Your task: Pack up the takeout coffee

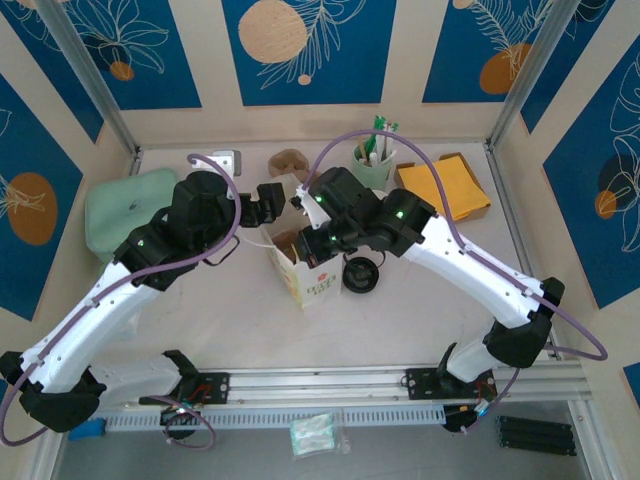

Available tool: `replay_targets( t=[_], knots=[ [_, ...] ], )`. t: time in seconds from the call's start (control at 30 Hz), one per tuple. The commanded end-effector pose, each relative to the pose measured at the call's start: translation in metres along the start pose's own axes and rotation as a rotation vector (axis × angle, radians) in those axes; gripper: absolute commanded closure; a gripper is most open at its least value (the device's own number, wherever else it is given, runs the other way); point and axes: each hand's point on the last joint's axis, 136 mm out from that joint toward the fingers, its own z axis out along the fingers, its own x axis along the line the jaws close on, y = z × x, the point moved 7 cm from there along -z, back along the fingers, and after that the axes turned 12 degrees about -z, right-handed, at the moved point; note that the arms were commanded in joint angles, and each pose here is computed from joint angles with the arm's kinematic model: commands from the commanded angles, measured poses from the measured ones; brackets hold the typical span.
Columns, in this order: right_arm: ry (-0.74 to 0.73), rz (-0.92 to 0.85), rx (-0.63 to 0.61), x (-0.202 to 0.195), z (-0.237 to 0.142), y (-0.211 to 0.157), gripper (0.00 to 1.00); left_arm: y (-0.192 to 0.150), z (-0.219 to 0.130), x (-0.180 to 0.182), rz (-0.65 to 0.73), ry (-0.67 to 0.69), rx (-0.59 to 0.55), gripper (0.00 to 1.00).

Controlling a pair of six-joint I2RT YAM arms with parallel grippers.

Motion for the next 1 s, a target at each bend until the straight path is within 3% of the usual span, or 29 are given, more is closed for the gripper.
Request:
replay_targets(
  t=[0.0, 0.17, 0.97],
  knots=[
    [0.006, 0.004, -0.022, 0.003, 0.001, 0.0, 0.98, 0.001, 0.001, -0.002, -0.019, -0.025, -0.005, 0.01],
    [0.01, 0.008, -0.02, 0.003, 0.003, -0.002, 0.84, 0.001, 0.003, -0.003, -0.018, -0.031, -0.002, 0.0],
    [-0.019, 0.015, -0.161, 0.003, -0.05, 0.014, 0.56, 0.004, 0.004, -0.015, -0.014, -0.087, 0.027, 0.01]
  ],
)
